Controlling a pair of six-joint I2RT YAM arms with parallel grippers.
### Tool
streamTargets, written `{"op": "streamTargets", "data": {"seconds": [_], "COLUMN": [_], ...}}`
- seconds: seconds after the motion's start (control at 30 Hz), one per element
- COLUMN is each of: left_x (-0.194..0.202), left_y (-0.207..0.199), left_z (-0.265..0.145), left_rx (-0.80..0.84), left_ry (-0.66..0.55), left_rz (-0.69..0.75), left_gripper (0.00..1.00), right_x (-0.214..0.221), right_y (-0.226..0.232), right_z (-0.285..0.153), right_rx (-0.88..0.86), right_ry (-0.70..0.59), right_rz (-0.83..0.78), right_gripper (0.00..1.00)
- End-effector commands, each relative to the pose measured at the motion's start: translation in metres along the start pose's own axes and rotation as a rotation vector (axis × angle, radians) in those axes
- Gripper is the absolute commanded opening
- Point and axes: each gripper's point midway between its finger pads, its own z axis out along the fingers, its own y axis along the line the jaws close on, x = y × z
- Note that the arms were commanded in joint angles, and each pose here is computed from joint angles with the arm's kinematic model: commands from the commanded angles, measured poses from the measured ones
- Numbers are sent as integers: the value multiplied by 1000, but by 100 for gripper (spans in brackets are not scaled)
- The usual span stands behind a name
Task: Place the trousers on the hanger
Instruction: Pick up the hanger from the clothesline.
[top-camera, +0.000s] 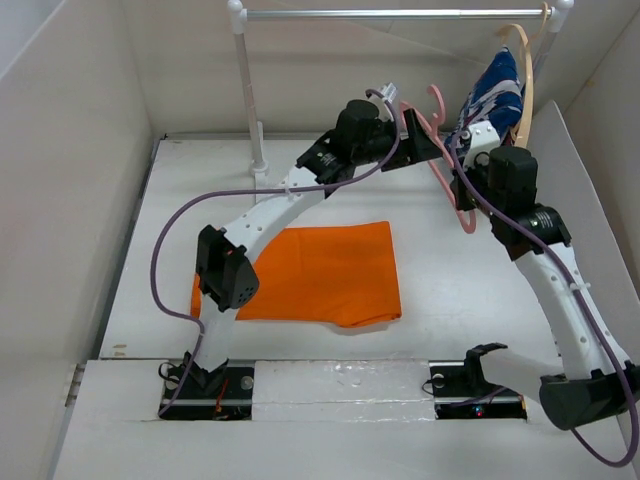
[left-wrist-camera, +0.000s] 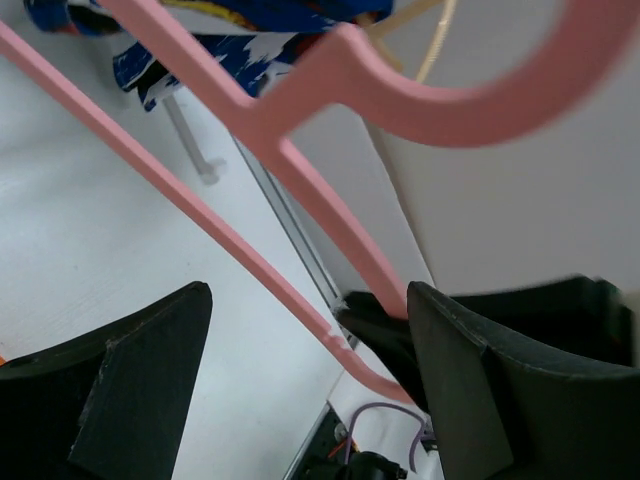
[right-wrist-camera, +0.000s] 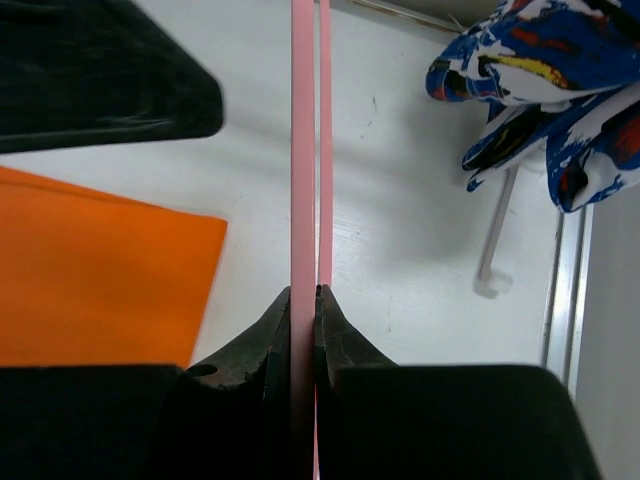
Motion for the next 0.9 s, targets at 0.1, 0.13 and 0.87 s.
{"op": "streamTargets", "data": {"seconds": [0.1,0.13,0.87], "left_x": [-17,-17,20], "left_y": [-19,-16,-26], "left_z": [11,12,30], "left_rx": [43,36,94], "left_ry": [-75,-81,-87], "left_rz": [-57,-58,-123], "left_gripper": [71,71,23], "right_x": [-17,-16,39], "right_y": [8,8,32], "right_z": [-17,-17,-25], "right_rx": [-31,-34,-77], "right_ry": [-124,-121,39], "right_rz": [70,70,90], "right_gripper": [0,0,0]}}
